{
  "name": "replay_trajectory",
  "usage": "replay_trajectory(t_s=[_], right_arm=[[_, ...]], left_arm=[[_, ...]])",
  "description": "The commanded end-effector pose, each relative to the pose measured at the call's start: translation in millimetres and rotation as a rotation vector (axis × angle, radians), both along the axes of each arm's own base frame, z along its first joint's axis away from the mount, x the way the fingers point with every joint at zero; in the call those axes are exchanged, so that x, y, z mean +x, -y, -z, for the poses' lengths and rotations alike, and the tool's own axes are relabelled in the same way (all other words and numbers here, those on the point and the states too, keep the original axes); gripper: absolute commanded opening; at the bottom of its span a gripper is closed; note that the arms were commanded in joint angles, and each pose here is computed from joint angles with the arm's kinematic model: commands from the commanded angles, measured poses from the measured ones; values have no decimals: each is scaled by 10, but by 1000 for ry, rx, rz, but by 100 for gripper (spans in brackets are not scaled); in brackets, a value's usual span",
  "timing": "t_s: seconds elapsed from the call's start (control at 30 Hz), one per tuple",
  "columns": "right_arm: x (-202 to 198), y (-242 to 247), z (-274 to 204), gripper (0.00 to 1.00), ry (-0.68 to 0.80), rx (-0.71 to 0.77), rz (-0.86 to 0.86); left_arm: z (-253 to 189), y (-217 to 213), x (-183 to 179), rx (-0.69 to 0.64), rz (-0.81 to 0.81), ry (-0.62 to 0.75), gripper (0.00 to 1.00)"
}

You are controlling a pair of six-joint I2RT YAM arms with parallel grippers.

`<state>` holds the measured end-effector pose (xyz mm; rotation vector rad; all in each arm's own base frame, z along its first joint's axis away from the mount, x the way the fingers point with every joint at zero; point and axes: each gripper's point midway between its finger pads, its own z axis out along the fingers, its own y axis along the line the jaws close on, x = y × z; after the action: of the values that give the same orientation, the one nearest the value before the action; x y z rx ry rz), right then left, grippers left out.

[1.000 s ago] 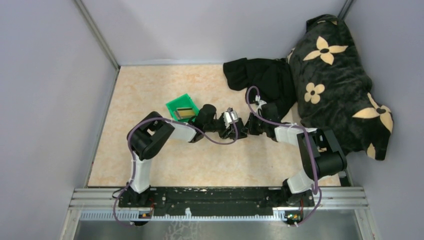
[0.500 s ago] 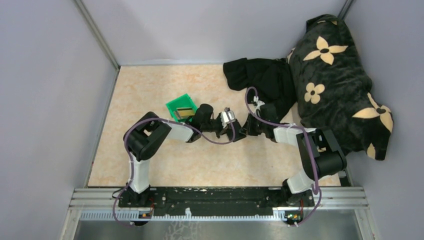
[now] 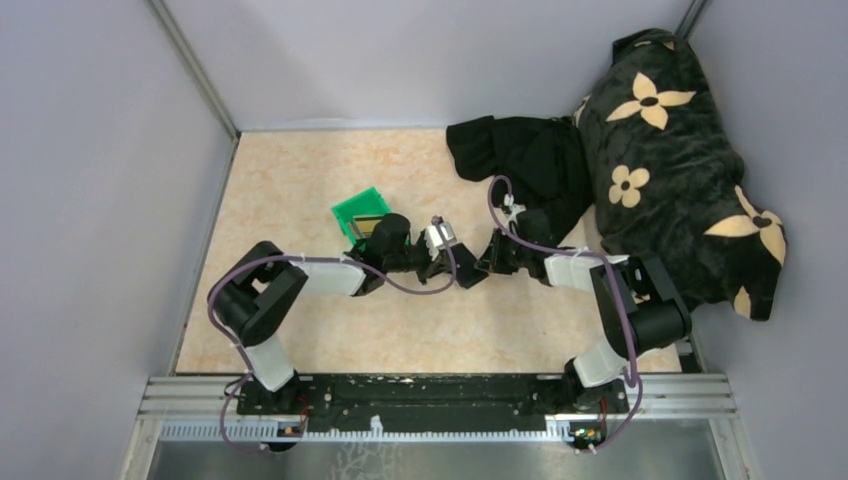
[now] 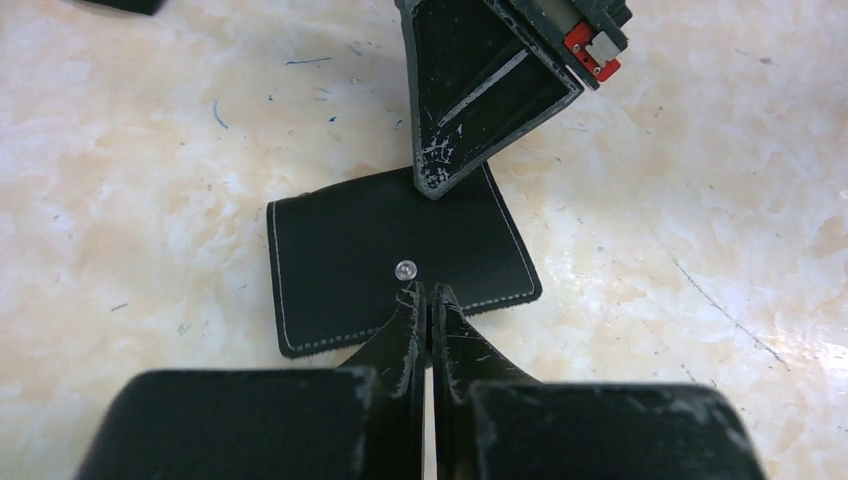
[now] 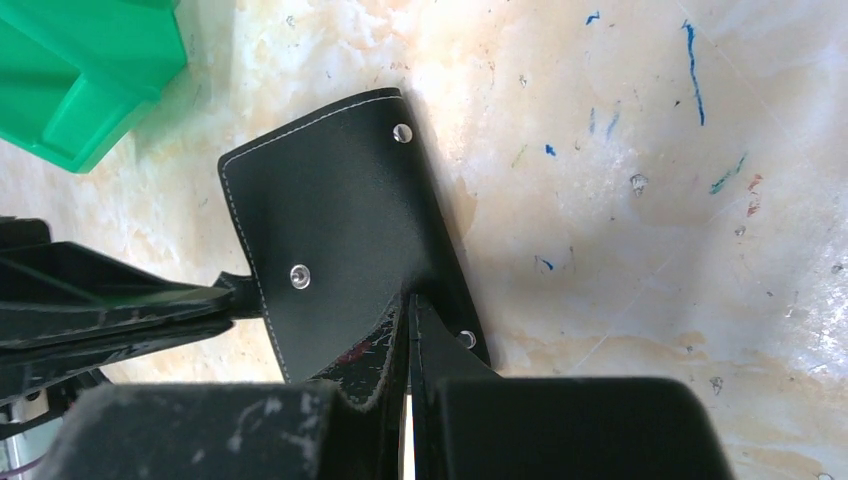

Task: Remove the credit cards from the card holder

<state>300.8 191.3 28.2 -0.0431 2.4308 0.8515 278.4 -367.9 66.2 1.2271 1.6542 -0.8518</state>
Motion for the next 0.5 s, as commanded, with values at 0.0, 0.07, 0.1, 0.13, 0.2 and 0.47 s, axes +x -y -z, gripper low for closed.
replay_trajectory(t_s=[0.0, 0.07, 0.1, 0.13, 0.2, 0.47], right_arm=[[-18, 179, 231, 0, -43, -99, 50], [-9, 170, 181, 0, -27, -97, 42], [3, 171, 136, 0, -13, -95, 41], [13, 167, 96, 0, 1, -95, 38], [28, 155, 14, 17, 32, -110, 24], [69, -89, -272, 47, 162, -269, -56]], left_arm=[[-224, -88, 33, -45, -83, 8, 0], [-286, -132, 63, -63, -128, 12, 0], [-303, -150, 62, -68, -140, 11, 7], [-284, -159, 47, -67, -148, -5, 14], [-188, -179, 0, -56, -158, -48, 19], [76, -341, -213, -38, -231, -142, 25]])
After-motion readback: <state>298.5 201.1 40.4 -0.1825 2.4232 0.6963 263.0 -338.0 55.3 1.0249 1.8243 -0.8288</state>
